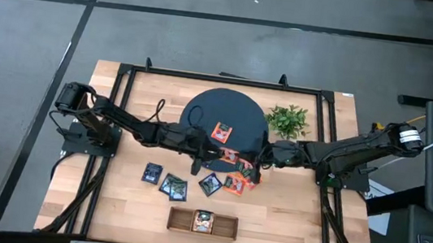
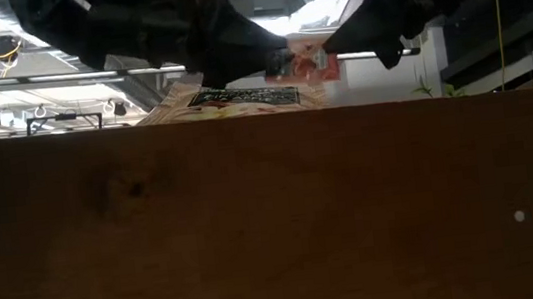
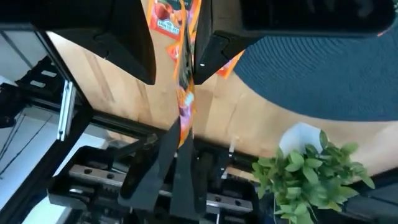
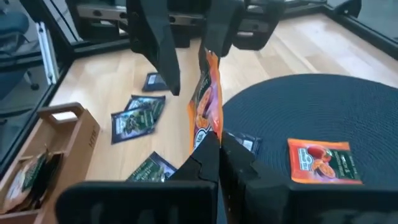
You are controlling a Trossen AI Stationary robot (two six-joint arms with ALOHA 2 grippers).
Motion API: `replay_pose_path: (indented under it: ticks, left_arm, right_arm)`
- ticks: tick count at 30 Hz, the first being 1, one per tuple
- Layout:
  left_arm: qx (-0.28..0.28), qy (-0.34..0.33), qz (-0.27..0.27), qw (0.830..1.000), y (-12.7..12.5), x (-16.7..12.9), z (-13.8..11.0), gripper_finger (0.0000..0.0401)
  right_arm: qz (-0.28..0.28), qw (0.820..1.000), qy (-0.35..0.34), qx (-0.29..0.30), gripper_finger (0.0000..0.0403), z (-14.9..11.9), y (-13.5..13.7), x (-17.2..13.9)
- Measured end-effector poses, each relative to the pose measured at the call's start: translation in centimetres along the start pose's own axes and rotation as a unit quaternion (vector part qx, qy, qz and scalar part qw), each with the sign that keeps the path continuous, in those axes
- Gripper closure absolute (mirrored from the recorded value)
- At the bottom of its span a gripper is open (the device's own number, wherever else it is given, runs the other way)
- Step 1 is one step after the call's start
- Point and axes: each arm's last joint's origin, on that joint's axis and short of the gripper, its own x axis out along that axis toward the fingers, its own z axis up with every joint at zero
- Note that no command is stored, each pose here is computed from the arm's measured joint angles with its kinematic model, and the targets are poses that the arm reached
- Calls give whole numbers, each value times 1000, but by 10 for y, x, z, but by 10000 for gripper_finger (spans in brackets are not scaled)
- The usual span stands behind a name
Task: Pick & Place Tea
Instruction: Put the orange tea bag into the right section of the wooden organizer
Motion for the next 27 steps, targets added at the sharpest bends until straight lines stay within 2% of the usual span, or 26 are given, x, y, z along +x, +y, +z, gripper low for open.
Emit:
replay_pose_path:
  ticks: [7,14,18,24,27]
  left_arm:
    - [-28,5,13,1000,2,-2,-6,300]
    - [-29,-5,26,999,3,-2,-5,312]
    - [-28,-4,26,999,3,-2,-5,334]
    - [-28,-7,24,999,3,-2,-4,390]
    - [-26,-6,24,999,3,-2,-4,395]
  right_arm:
    - [0,1000,-15,2,400,3,1,0]
    - [-11,1000,-21,2,399,4,0,0]
    - [-10,1000,-21,2,398,4,0,0]
    - [-10,1000,-21,2,397,4,0,0]
    - [-10,1000,-21,2,396,4,0,0]
